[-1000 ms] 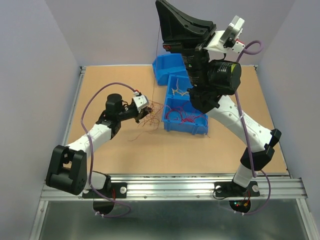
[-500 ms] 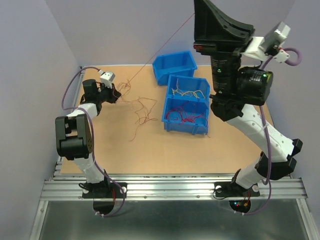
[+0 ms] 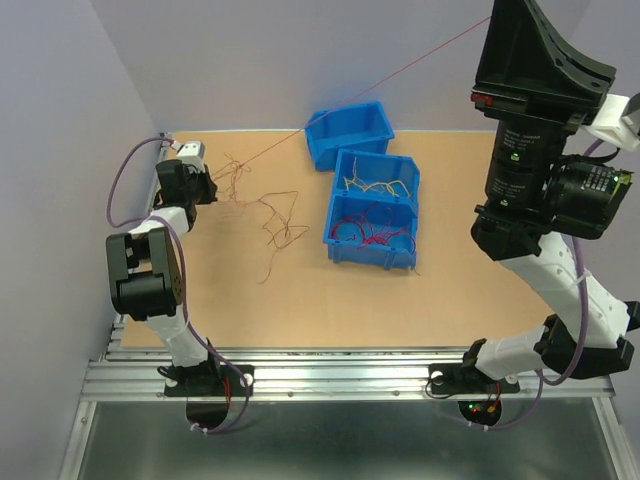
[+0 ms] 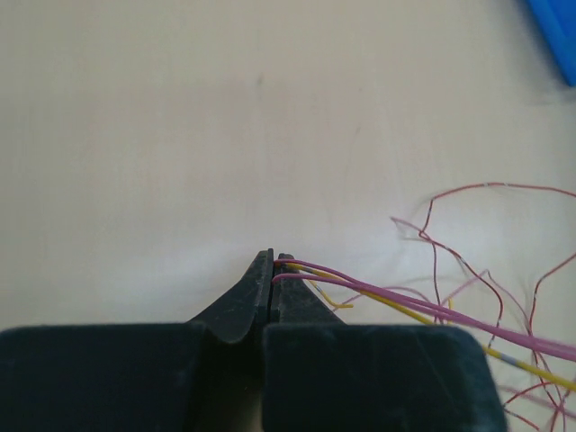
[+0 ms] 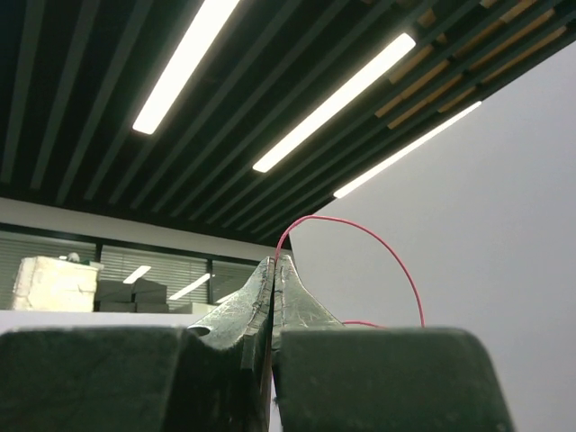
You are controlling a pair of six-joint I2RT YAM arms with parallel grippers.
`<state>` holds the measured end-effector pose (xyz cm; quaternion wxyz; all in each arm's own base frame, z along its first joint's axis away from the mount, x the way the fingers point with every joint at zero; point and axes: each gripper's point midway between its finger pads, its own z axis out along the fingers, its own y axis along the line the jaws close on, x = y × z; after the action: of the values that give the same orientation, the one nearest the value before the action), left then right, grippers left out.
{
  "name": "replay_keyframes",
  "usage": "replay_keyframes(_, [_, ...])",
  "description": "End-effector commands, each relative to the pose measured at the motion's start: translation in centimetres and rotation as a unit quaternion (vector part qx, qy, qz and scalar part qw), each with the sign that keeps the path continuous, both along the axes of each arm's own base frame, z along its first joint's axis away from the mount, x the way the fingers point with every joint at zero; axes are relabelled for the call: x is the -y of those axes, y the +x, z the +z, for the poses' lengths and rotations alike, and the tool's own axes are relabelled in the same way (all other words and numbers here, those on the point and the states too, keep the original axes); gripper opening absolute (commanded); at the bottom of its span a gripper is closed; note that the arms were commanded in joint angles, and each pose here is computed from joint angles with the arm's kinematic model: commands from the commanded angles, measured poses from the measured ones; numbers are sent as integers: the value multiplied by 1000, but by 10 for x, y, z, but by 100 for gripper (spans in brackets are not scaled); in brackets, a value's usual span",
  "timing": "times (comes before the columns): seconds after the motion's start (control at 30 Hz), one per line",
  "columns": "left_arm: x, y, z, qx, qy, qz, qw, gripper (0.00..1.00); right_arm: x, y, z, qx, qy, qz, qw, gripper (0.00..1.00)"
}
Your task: Untangle the cables
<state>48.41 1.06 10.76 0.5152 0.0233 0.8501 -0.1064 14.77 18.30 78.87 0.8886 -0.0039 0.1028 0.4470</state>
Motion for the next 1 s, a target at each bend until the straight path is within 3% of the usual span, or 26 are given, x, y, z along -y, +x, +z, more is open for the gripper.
replay_keyframes(0.0, [-58, 14, 28, 41, 12, 123, 991, 0, 77, -44, 20, 35, 80, -23, 996, 0])
replay_keyframes(0.13, [-74, 8, 42, 63, 5, 147, 987, 0, 94, -49, 11, 22, 82, -37, 996, 0])
replay_keyframes(0.27, [-70, -1, 66, 101, 8, 140, 985, 0, 91, -29, -18, -38, 57, -56, 996, 1])
replay_keyframes(0.3, [-65, -5, 66, 106, 8, 129, 986, 0, 65, -4, -46, -91, 17, -52, 994, 0])
replay_keyframes(0.37, [-52, -12, 87, 135, 3, 95, 986, 0, 57, 1, -73, -124, -25, -40, 991, 1])
replay_keyframes(0.47, [-34, -29, 111, 172, 1, 53, 984, 0, -11, 23, -160, -189, -172, 8, 967, 1])
replay_keyframes(0.53, [-18, -44, 127, 199, -1, 25, 980, 0, -52, 31, -219, -226, -246, 57, 941, 1])
replay_keyframes(0.6, [-3, -58, 142, 225, 15, -7, 974, 0, -93, 51, -302, -297, -324, 84, 894, 0])
replay_keyframes(0.8, [35, -95, 170, 271, 11, -96, 958, 0, -143, 53, -479, -404, -462, 148, 776, 4])
replay_keyframes(0.83, [41, -103, 179, 284, 13, -110, 952, 0, -145, 49, -515, -420, -484, 156, 751, 10])
replay_keyframes(0.9, [52, -114, 186, 296, 13, -138, 945, 0, -148, 39, -546, -425, -513, 173, 725, 17])
replay_keyframes(0.97, [70, -127, 193, 310, 12, -175, 934, 0, -154, 32, -571, -426, -534, 186, 706, 31])
